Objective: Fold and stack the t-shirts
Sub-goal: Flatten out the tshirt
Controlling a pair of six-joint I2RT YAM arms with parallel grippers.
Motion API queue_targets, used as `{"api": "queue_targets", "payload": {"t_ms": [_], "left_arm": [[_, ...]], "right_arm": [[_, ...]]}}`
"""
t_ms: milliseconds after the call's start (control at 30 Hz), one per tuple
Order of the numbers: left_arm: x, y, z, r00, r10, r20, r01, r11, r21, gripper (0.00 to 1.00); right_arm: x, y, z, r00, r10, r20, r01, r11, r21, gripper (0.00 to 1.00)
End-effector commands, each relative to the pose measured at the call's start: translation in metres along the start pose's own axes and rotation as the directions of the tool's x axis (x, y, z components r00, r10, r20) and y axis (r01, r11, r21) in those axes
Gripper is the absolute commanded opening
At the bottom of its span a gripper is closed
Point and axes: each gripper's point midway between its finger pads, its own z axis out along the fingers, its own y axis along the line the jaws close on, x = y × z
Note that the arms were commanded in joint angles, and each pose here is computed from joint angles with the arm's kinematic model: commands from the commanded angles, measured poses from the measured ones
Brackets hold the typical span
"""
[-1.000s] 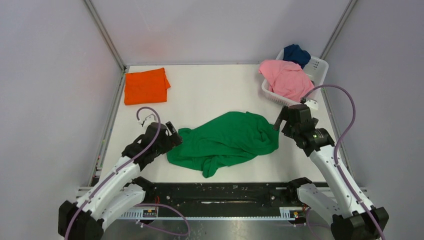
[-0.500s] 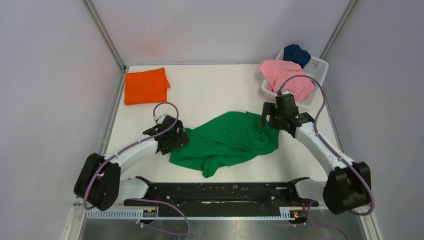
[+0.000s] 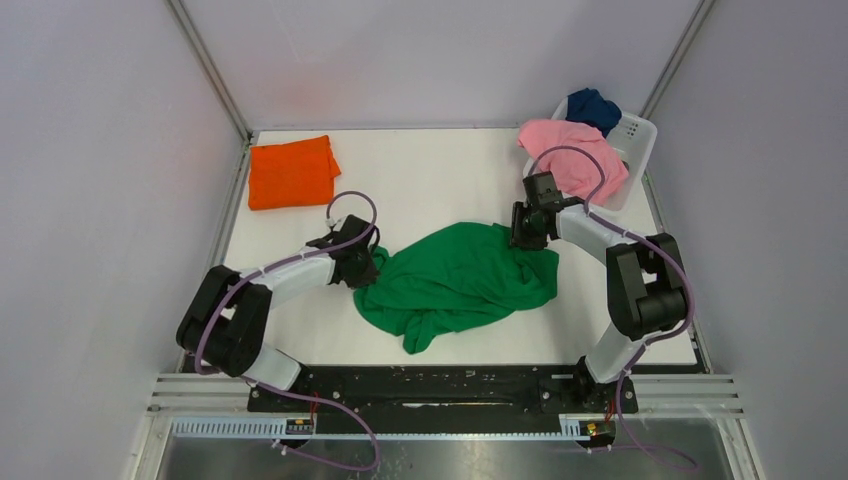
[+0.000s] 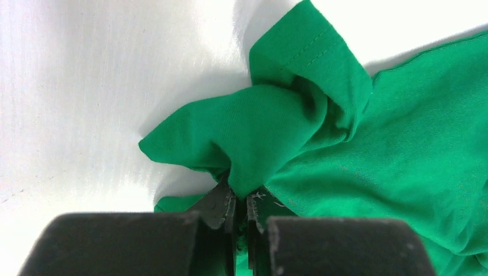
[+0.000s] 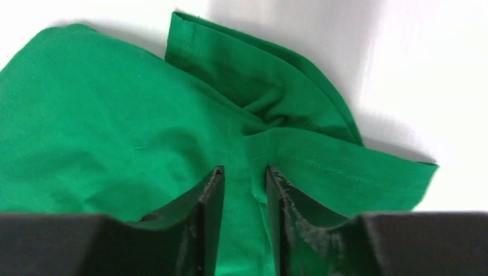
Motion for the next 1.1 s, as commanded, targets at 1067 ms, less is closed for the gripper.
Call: {"api": "queue_targets", "payload": {"t_ms": [1067], "left_arm": [[-0.122,0.002,-0.346,0.613,-0.338,0.714,-0.115,0.856,0.504,0.0]], "right_arm": [[-0.037,-0.004,-0.342,0.573,0.16,0.804,0.054,0.971,-0.232,0.0]]}}
